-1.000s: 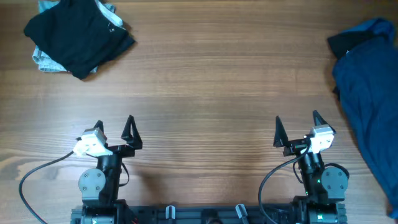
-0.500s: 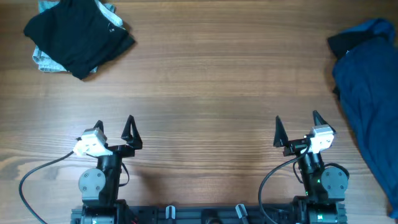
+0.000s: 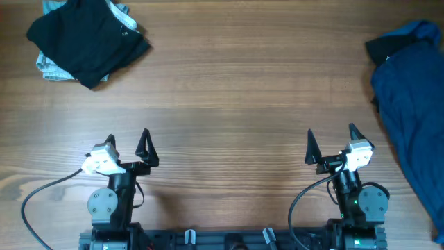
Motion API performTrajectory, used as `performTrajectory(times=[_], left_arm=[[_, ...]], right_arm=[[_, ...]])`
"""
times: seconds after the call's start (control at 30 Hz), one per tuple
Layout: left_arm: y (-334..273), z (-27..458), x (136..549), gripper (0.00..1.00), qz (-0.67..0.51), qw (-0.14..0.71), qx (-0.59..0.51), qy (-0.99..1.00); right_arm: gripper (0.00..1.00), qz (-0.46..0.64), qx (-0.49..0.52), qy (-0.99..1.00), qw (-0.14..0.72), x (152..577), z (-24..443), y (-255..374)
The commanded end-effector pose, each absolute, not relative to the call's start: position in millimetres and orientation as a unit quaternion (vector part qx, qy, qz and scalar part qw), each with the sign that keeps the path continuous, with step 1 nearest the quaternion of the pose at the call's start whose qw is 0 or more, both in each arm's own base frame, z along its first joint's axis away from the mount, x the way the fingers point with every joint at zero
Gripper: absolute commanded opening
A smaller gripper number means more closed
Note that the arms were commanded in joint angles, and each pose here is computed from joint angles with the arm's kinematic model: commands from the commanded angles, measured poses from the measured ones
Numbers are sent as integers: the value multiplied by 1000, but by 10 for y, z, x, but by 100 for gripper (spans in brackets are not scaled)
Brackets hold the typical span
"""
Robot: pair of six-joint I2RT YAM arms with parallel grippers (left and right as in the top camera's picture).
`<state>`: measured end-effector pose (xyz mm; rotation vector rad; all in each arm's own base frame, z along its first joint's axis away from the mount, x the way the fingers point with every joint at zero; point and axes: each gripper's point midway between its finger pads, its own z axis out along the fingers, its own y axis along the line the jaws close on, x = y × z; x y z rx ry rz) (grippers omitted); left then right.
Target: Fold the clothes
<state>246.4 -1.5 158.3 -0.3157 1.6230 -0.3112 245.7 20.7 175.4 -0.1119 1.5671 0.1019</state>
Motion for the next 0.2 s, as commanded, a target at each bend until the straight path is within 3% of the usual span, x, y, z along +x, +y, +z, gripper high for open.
performTrajectory(times=[0.0, 0.17], left_arm=[[-4, 1572, 2461, 100, -132, 668, -139, 719], [-4, 1572, 2461, 100, -132, 668, -139, 719]], right_arm=[[100, 32, -50, 701, 711, 2455, 1779, 171], [100, 33, -50, 701, 711, 2455, 1779, 171]])
